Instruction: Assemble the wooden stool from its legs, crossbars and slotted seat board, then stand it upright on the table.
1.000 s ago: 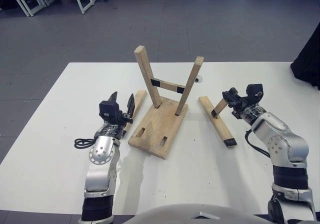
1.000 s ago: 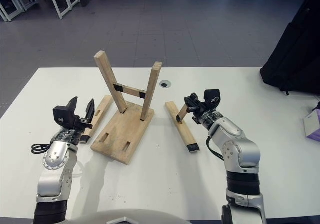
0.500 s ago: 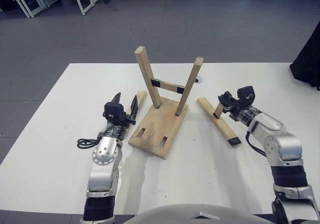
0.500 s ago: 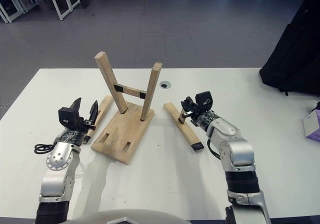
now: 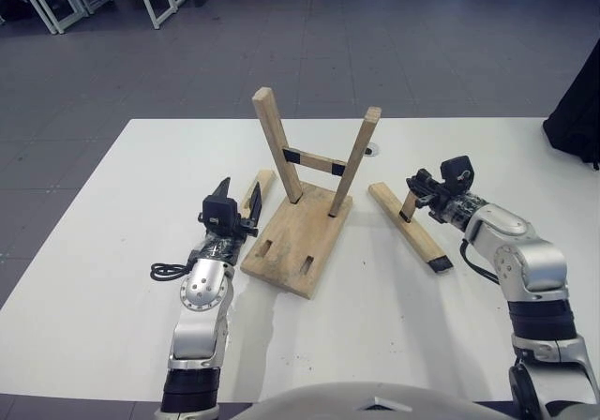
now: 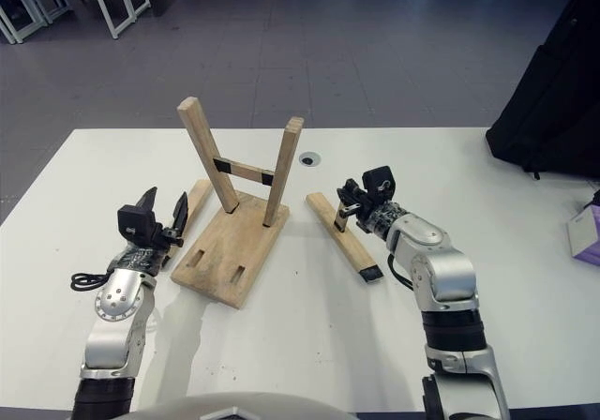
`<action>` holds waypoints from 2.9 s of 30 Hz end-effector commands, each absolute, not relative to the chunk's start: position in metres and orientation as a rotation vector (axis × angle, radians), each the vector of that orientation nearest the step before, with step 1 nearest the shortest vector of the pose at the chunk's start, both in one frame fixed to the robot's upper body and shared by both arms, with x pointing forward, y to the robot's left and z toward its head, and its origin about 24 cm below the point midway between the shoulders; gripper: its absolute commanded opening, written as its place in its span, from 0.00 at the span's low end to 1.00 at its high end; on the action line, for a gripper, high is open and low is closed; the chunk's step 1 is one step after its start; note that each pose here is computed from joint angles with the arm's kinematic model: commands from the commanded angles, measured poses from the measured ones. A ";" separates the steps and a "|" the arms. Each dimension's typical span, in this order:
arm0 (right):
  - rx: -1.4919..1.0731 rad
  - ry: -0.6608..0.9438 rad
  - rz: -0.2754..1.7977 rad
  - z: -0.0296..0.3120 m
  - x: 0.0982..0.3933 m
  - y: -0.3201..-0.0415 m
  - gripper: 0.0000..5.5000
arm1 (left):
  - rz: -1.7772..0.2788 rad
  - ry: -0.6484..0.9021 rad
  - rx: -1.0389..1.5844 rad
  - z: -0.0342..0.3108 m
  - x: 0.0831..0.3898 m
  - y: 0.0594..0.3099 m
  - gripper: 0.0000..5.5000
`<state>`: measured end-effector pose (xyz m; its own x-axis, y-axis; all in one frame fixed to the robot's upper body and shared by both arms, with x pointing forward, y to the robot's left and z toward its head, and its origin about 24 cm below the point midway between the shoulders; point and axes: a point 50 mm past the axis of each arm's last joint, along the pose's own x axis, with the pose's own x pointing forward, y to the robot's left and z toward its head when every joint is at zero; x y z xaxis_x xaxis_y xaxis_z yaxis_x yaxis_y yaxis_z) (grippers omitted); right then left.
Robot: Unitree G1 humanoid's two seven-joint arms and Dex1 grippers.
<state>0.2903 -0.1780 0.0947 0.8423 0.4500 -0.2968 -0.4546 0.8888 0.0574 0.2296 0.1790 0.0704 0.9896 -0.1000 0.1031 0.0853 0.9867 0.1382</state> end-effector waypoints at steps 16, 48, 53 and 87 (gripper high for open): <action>-0.050 0.414 0.449 0.075 0.289 -0.181 0.35 | -0.085 -0.117 0.155 0.066 0.227 0.174 0.50; -0.141 0.035 0.517 0.156 0.329 -0.153 0.35 | -0.204 -0.176 0.170 0.067 0.232 0.160 0.50; -0.322 0.391 0.426 0.048 0.309 -0.181 0.35 | -0.212 -0.165 0.175 0.064 0.231 0.161 0.50; -0.083 -0.077 0.385 0.193 0.332 -0.215 0.35 | -0.193 -0.127 0.205 0.055 0.219 0.165 0.50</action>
